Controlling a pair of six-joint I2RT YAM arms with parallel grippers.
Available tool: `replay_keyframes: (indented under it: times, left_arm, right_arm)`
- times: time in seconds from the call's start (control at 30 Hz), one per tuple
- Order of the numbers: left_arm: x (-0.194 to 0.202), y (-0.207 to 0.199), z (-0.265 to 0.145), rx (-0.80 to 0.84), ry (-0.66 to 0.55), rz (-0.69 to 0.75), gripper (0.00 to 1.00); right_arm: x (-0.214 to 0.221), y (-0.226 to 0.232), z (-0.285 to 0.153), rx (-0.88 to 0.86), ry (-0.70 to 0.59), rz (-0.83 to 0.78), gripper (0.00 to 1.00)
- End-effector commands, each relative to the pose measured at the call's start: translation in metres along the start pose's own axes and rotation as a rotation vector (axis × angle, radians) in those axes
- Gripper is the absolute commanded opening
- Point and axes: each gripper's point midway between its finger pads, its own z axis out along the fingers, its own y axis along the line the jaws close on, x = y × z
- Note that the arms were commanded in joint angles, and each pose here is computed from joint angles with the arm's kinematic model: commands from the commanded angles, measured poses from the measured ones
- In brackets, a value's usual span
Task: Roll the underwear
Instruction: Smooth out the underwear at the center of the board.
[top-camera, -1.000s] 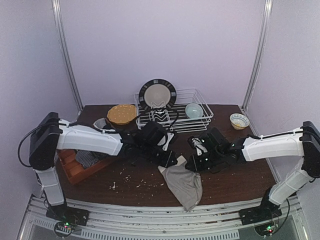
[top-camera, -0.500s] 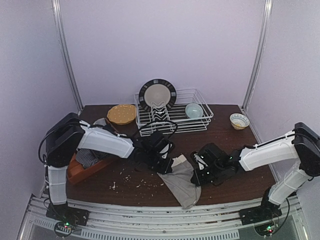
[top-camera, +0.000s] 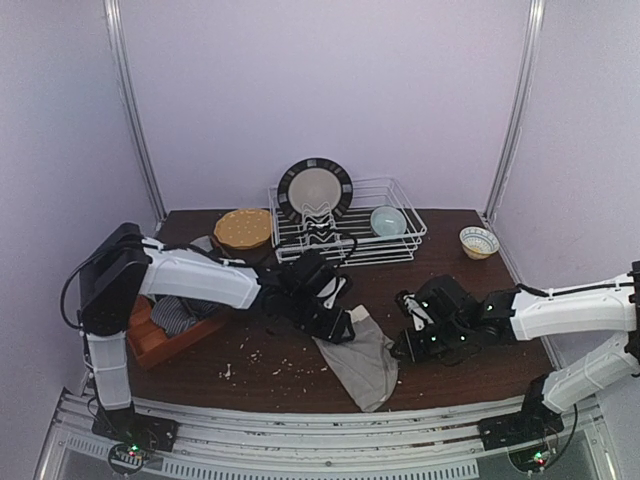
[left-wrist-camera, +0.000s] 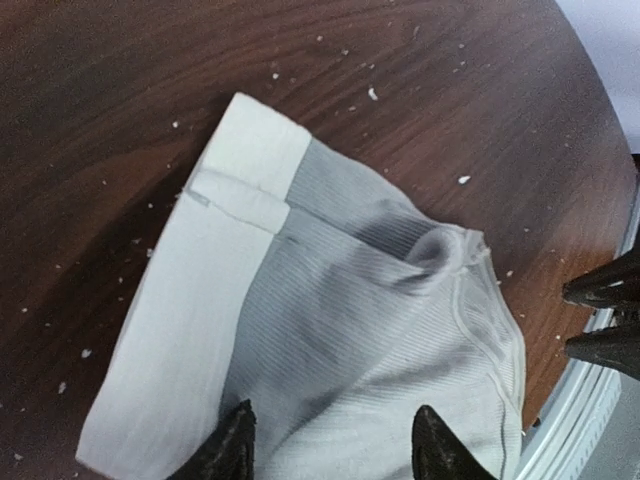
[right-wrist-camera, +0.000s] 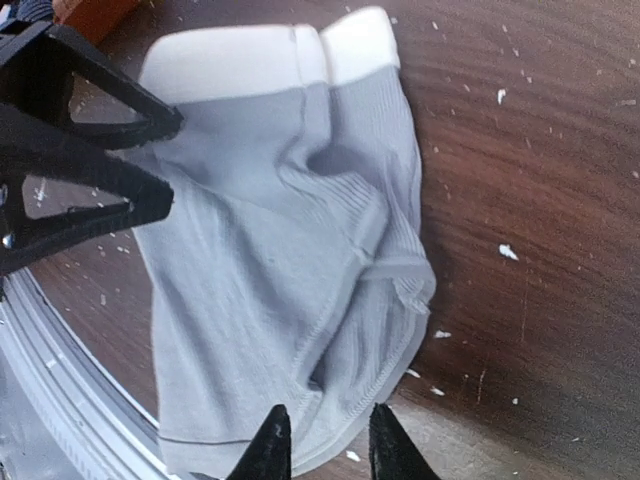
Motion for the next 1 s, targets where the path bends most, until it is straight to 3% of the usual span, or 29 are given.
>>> replay_keyframes:
  times: [0.0,0.13,0.27,0.5,0.67,0.83,0.97]
  left_arm:
    - [-0.022,-0.017,-0.049,0.035,-0.095,0.045,0.54]
    - [-0.02,-0.009,-0.07,0.002,-0.135,0.015,0.57]
    - [-0.011,0.018,-0.06,-0.021,-0.124,-0.091,0.56]
    - [-0.024,0.023,-0.017,0.038,-0.091,-0.1,0.28]
    - [-0.015,0.043,0.009,-0.025,-0.043,-0.122,0.11]
    - [0.003,0.071,0.022,-0.086,-0.001,-0.173,0.01]
    - [0.011,0.086,0.025,-0.127,0.012,-0.195,0.0]
  right_arm:
    - [-0.013,0.025,-0.013,-0.035,-0.016,-0.086,0.28]
    - [-0.015,0.048,-0.009,-0.062,-0.015,-0.155,0.3]
    - [-0.012,0.067,0.007,-0.066,0.008,-0.211,0.29]
    - [0.007,0.051,0.037,0.001,0.049,-0.208,0.2]
    - [0.033,0.02,0.046,0.079,0.098,-0.182,0.17]
    - [0.059,-0.009,0.046,0.147,0.14,-0.165,0.15]
    - [0.078,-0.029,0.041,0.192,0.165,-0.134,0.14]
